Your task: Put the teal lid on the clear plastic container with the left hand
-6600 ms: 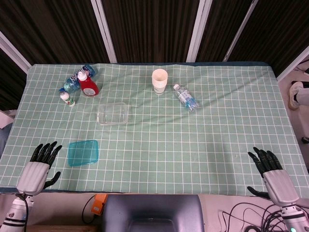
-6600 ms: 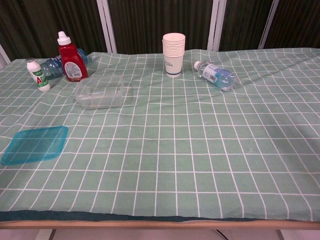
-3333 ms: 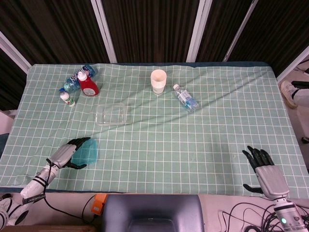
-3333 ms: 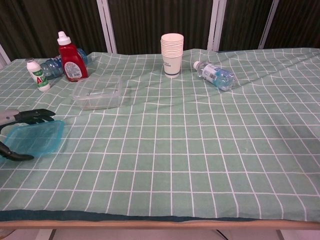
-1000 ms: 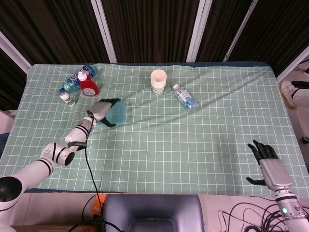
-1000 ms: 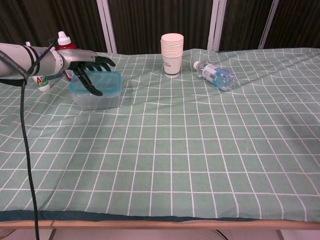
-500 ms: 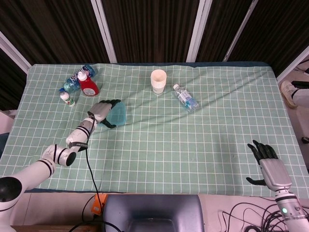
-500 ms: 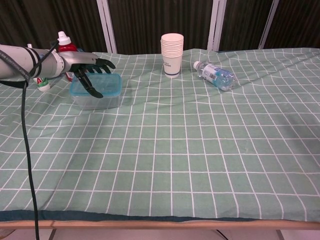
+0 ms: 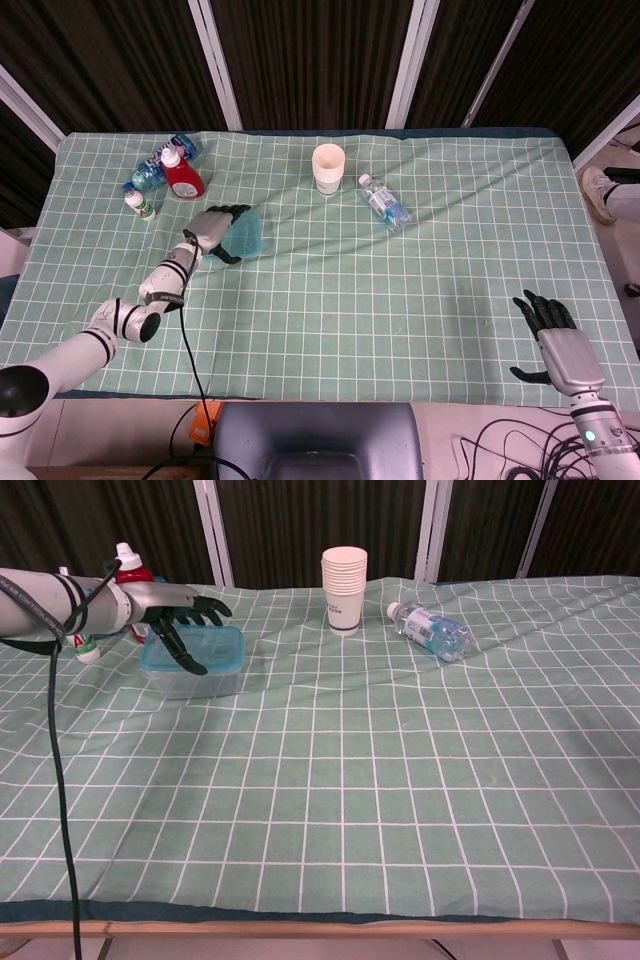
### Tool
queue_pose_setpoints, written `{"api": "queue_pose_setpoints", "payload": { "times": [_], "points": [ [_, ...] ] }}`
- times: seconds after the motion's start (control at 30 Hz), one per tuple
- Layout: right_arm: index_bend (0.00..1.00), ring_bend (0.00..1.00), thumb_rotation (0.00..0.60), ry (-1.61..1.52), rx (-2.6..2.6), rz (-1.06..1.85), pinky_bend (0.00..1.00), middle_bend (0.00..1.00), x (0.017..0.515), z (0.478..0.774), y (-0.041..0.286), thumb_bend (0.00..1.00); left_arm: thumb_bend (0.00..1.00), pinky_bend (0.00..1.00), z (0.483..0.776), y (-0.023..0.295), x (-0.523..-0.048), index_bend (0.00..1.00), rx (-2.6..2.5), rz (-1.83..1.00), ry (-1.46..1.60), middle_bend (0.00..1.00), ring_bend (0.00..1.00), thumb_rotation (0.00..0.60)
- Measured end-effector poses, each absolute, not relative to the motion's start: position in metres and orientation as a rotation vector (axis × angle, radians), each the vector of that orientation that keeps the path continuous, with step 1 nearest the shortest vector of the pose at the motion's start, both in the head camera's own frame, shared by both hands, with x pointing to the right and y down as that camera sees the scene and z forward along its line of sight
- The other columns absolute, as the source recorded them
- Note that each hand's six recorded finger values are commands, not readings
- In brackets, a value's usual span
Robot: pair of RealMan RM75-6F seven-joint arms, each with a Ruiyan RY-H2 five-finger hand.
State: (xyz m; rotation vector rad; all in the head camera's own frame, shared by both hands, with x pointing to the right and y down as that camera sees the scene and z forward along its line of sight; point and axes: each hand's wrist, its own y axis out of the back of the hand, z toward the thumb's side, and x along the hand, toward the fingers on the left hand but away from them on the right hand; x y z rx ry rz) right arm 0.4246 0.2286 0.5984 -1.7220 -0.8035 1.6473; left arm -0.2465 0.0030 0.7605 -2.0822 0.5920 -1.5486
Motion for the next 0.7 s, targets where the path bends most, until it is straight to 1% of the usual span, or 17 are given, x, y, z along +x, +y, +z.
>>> {"api": "queue_pose_setpoints", "payload": {
  "times": [0.6,0.67,0.7],
  "points": [
    [0.00,0.00,0.600,-0.807,-1.719,1.651,0.00,0.00,0.4253,0.5983,0.2284,0.13,0.25,0.59,0.7634,0.0050,-0.2537,0.00,-2.074,-1.587,0.565,0.37,0.74,0.600],
    [0.00,0.00,0.600,-0.808,-1.719,1.651,0.00,0.00,0.4254,0.5984,0.2283,0.13,0.25,0.57,0.7644,0.0058,-0.2547,0.00,-2.073,-1.592,0.561,0.37,0.73,0.600],
    [0.00,0.00,0.600,-0.808,-1.718,1.652,0.00,0.00,0.4255,0.5985,0.2282,0.13,0.25,0.55,0.7649,0.0064,-0.2549,0.00,-2.075,-1.595,0.560,0.37,0.71,0.600]
  ]
}}
